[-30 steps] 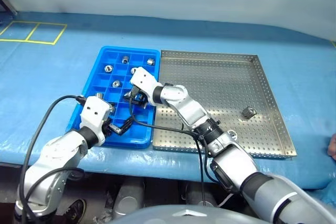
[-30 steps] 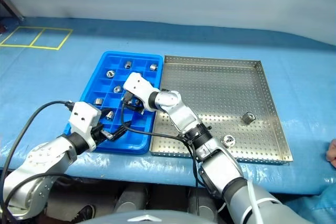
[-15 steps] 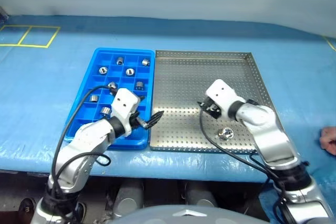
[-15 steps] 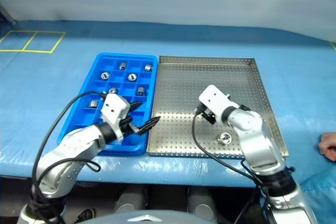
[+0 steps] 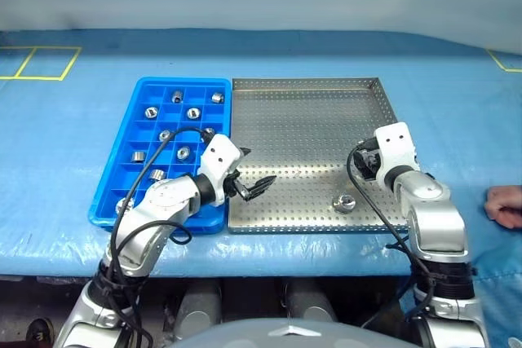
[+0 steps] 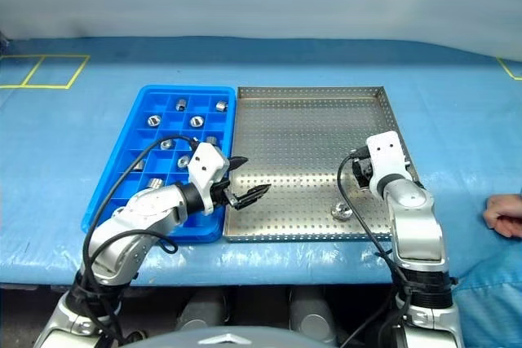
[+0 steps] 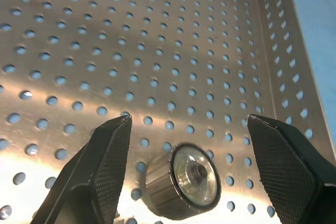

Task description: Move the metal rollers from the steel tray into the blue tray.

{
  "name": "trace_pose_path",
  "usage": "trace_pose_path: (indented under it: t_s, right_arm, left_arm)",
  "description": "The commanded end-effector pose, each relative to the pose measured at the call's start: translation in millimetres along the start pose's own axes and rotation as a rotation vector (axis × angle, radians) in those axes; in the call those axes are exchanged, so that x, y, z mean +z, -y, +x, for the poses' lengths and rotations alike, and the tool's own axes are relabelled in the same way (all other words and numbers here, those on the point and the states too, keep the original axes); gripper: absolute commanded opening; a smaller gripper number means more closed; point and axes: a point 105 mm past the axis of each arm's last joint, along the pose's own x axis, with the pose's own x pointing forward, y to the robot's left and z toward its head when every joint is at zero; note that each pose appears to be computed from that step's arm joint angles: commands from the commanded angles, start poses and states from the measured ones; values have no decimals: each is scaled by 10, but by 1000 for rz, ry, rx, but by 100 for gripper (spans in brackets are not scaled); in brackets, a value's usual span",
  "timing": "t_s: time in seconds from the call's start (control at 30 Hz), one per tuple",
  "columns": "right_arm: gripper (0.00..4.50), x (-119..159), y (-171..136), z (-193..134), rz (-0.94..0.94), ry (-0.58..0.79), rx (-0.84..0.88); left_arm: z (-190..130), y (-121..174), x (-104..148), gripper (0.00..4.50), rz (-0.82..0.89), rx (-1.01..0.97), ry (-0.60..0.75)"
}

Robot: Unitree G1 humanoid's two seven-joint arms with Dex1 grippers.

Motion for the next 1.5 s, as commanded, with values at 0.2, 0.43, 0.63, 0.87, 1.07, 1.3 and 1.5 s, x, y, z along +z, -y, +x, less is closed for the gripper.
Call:
trace_pose_path:
  t_s: [0.2, 0.43, 0.63, 0.87, 1.07, 1.3, 1.5]
  right_arm:
    - [309, -90, 135, 10, 81, -6, -74]
    - [183, 34, 107, -7, 86, 51, -74]
    - [183, 584, -526, -172, 9, 255, 235]
    - [183, 1063, -1611, -803, -119, 466, 768]
    - [183, 1142, -2285, -1223, -269, 521, 1078]
    - [183, 1014, -2708, -1026, -330, 425, 1136]
    - [183, 856, -3001, -876, -306, 335, 1132]
  left_arm:
    - [-18, 15, 40, 450, 26, 4, 11]
    - [-59, -8, 33, 450, 31, 12, 1]
    - [-309, -309, -15, 450, 95, 115, -69]
    - [-753, -786, 259, 450, 34, 310, 26]
    - [-1016, -1058, 331, 450, 40, 424, 16]
    - [-1085, -1015, 292, 450, 23, 412, -6]
    - [-1177, -996, 206, 450, 14, 447, -42]
